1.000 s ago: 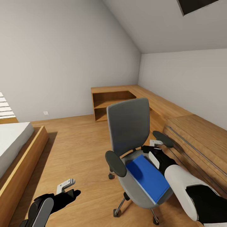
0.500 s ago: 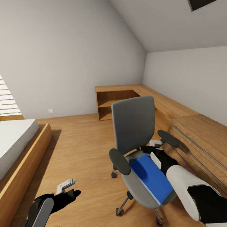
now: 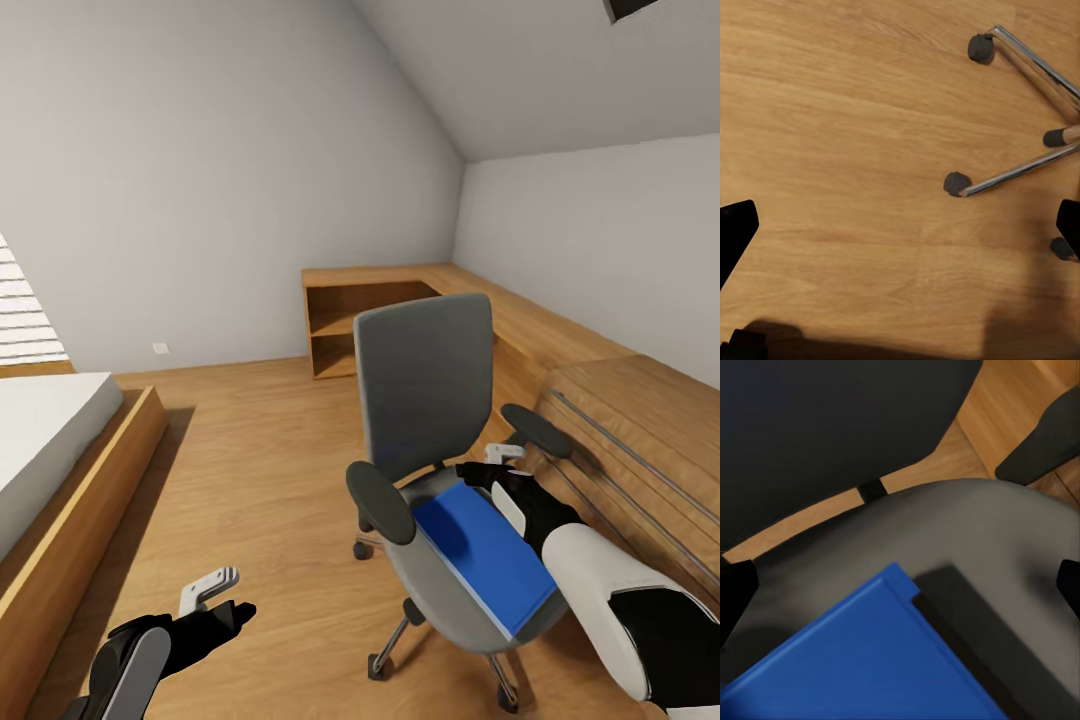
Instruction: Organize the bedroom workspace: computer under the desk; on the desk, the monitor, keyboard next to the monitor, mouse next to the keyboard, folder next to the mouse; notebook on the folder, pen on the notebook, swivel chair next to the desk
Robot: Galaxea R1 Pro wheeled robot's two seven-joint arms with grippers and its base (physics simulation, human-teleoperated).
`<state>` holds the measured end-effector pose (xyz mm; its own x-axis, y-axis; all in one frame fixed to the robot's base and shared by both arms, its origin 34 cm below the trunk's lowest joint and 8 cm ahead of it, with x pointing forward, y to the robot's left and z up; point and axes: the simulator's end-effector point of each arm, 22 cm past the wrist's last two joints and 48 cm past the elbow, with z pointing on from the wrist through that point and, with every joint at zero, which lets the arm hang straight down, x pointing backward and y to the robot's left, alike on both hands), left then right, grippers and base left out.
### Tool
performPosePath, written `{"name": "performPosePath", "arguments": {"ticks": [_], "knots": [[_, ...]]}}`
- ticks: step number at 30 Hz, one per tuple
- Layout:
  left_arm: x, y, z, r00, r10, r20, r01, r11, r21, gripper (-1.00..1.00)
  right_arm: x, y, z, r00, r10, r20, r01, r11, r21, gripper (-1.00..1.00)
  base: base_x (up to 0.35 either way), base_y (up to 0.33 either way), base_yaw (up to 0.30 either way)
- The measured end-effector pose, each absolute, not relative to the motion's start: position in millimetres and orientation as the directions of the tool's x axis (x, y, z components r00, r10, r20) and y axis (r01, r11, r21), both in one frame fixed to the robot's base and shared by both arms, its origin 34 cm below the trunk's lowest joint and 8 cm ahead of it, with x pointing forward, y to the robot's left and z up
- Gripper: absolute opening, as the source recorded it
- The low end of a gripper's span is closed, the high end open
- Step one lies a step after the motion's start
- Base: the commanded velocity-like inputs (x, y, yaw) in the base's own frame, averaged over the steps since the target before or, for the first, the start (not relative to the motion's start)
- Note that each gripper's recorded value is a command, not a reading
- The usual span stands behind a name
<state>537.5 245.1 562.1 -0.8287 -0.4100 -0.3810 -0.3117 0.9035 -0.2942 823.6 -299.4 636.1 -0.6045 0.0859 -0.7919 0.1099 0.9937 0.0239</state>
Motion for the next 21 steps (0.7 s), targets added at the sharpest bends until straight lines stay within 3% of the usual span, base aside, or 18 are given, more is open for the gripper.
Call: {"name": "performPosePath", "arguments": {"ticks": [16, 21], "knots": [[535, 246, 542, -0.826, -0.412, -0.384, -0.311, 0.902, -0.300, 1.00, 820, -302, 616, -0.604, 0.085, -0.792, 0.112, 0.994, 0.021, 1.00, 0.002, 0.000, 0.000], [535, 246, 543, -0.826, -0.413, -0.384, -0.310, 0.902, -0.302, 1.00, 820, -302, 616, -0.605, 0.084, -0.791, 0.112, 0.994, 0.021, 1.00, 0.134, 0.000, 0.000]]}}
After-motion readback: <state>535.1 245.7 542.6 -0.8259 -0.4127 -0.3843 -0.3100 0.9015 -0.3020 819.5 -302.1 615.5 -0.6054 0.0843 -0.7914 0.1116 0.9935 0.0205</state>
